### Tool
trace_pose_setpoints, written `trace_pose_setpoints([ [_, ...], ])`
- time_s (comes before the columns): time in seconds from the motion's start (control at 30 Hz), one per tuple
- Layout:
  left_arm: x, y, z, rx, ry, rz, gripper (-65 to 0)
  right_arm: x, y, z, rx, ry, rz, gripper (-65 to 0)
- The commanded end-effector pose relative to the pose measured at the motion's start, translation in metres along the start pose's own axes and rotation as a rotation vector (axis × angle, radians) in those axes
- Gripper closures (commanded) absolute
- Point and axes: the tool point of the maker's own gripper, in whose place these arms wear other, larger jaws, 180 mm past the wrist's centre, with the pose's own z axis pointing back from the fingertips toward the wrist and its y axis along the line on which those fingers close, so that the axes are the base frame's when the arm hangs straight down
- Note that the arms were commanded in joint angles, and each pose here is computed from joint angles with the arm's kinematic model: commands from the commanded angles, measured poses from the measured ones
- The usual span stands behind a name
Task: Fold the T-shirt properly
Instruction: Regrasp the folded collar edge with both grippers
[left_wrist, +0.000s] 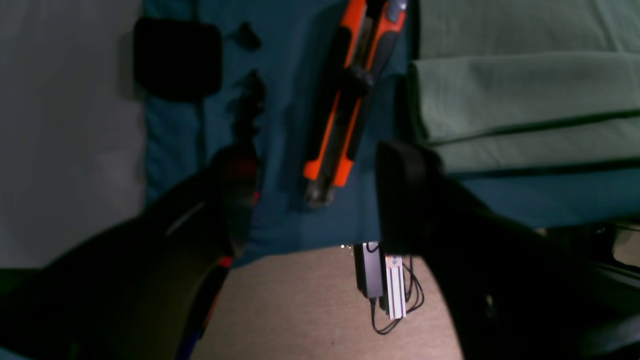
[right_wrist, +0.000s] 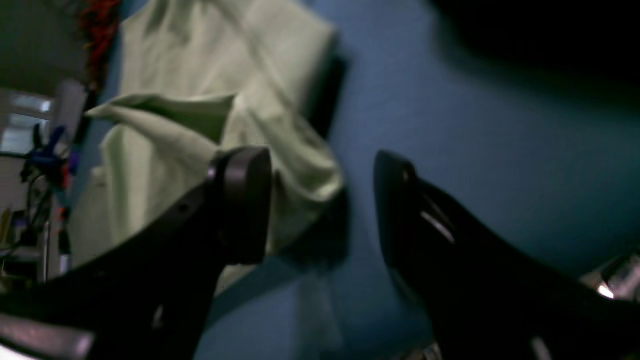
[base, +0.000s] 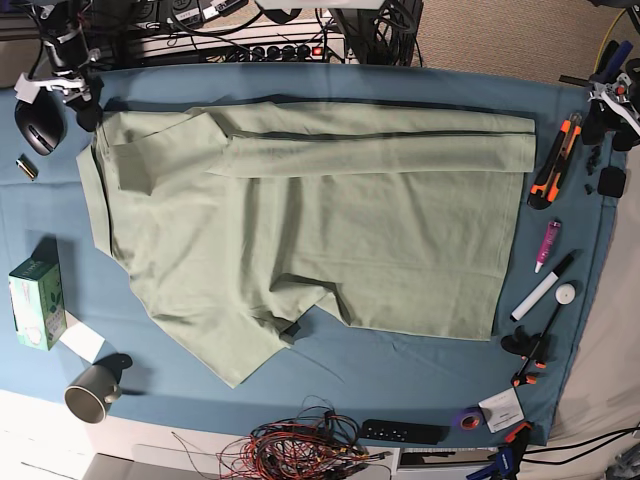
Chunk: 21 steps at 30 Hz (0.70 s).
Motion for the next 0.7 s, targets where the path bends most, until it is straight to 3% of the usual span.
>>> trace_pose_setpoints([
  [0.0, 0.013, 0.001, 0.004, -0.002, -0.034, -0.024, -37.5, 0.005, 0.009, -0.002, 0.032, -0.002, 0.025, -32.6],
  [0.13, 0.012, 0.001, 0.004, -0.002, -0.031, -0.023, -37.5, -0.01, 0.019, -0.012, 0.059, 0.05, 0.033, -31.4],
  [0.2, 0.009, 0.0, 0.005, -0.005, -0.02, -0.019, -37.5, -0.014, 0.019, -0.013, 0.056, 0.054, 0.03, -22.4],
  [0.3, -0.002, -0.011, 0.008, -0.066, 0.003, 0.027, -37.5, -0.018, 0.015, -0.013, 0.035, 0.057, 0.041, -2.5],
  [0.33, -0.005, -0.016, 0.009, -0.088, 0.009, 0.045, -37.5, -0.018, 0.015, -0.013, 0.034, 0.058, 0.04, 0.0],
  [0.47, -0.019, -0.034, 0.005, -0.16, 0.032, 0.07, -37.5, -0.017, 0.016, -0.014, 0.037, 0.051, 0.04, 0.0],
  [0.67, -0.052, -0.069, -0.034, -0.247, 0.104, 0.169, -37.5, -0.016, 0.018, -0.014, 0.047, 0.049, 0.048, 0.0],
])
